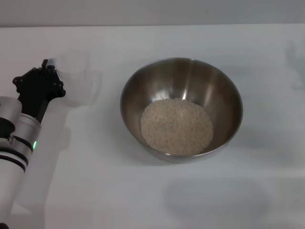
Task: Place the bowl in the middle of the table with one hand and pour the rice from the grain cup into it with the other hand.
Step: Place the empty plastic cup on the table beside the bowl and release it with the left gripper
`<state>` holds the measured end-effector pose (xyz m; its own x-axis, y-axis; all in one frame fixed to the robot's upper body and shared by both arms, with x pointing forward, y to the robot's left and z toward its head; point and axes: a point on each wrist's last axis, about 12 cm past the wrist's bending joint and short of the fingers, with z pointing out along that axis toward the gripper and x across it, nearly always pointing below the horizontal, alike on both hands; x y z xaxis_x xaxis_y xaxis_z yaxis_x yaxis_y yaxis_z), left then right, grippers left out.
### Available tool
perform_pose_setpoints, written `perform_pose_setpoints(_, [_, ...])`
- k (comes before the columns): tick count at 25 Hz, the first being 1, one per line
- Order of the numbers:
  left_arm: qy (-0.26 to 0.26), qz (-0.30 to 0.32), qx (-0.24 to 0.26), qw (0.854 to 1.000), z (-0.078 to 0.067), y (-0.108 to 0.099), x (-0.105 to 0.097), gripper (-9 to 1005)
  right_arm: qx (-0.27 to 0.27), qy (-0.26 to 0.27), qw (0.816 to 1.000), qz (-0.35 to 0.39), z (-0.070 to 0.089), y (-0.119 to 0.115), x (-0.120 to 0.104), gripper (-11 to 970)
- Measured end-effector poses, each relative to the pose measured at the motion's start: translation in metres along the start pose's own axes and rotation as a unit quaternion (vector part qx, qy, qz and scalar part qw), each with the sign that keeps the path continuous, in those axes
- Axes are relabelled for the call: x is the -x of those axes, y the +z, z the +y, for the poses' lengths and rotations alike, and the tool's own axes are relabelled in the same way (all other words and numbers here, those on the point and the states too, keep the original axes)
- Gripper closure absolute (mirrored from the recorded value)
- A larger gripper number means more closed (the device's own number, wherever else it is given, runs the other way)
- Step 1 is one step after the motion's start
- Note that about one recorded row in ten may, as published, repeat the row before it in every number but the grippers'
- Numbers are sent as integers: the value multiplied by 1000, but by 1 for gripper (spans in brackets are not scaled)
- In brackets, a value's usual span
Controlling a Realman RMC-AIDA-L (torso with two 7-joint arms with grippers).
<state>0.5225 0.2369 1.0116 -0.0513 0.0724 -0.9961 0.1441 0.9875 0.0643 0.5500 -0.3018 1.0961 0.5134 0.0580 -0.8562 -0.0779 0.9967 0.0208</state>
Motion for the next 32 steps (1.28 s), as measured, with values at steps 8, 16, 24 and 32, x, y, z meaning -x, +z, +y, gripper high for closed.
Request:
perform_pose_setpoints(8, [-21,25,-15,999,-4,-2,-7,951,0,-1,1000,1,0,0,0,539])
perform_pose_setpoints(16, [-28,44,-25,998,-6,-2,-11,949,1,-2,1000,0,-1,-1,0,539])
perform_pose_setpoints(24, [-82,53,-20,995,4,-14,-18,807,0,-3,1000,0,-1,-2,0,539])
perform_pose_setpoints(32, [-116,40,-36,992,14,-35,-25,530,0,-4,1000,1,-2,-2,0,539])
